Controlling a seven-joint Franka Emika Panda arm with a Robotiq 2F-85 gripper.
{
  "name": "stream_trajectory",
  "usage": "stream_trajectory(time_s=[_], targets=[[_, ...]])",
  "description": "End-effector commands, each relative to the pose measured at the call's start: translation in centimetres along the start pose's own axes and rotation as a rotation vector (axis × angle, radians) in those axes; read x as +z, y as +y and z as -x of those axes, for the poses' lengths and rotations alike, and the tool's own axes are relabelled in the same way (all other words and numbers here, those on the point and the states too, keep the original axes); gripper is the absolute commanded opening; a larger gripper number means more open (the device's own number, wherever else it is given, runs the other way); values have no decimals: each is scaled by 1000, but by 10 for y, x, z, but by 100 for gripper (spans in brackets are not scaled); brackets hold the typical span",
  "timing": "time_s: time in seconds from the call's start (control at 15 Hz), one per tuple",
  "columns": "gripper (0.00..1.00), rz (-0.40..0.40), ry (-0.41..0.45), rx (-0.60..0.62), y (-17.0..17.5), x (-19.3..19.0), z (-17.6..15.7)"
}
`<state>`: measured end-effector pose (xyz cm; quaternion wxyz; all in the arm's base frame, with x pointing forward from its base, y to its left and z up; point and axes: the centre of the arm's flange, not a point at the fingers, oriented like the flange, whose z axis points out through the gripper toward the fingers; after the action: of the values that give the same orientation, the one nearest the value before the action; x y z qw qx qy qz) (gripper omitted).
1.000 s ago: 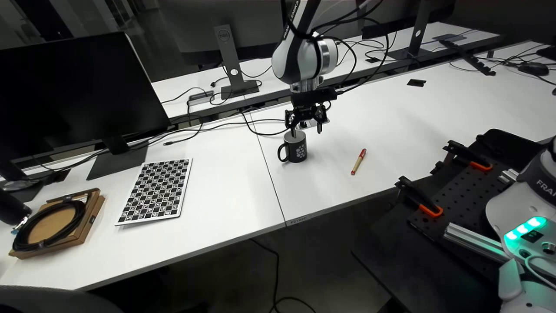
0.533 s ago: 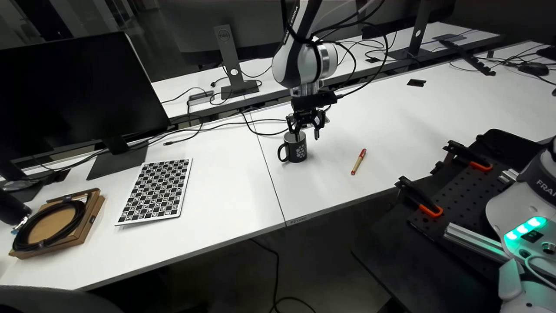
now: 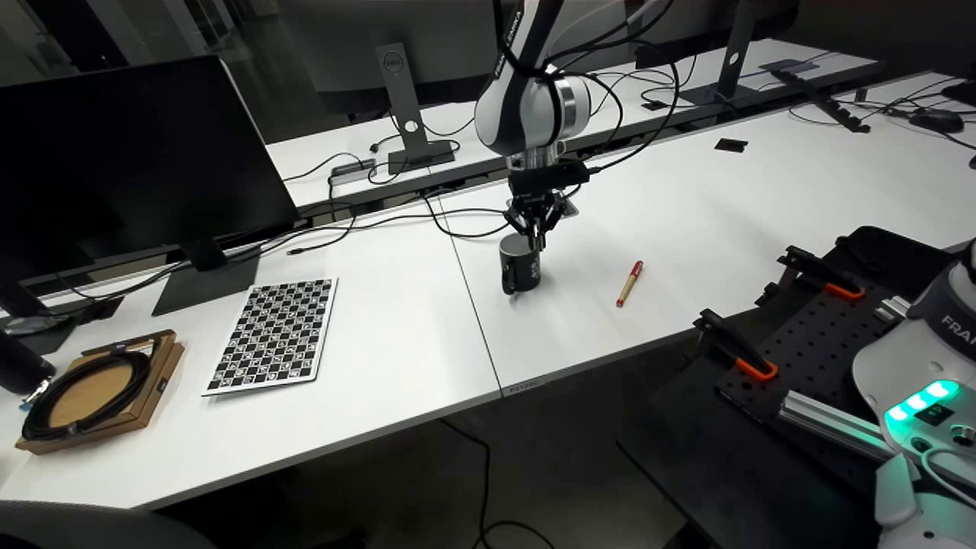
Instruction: Pick up the cup and put it on the right side of the table
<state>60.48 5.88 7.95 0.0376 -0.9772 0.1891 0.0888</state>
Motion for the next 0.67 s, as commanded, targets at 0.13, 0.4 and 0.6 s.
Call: stream_trajectory(time_s=[0.13, 0.4, 0.6], targets=[[2, 2, 8, 20, -3, 2, 1], [2, -2, 9, 22, -4, 2, 1], [2, -22, 3, 20, -3, 0, 1]])
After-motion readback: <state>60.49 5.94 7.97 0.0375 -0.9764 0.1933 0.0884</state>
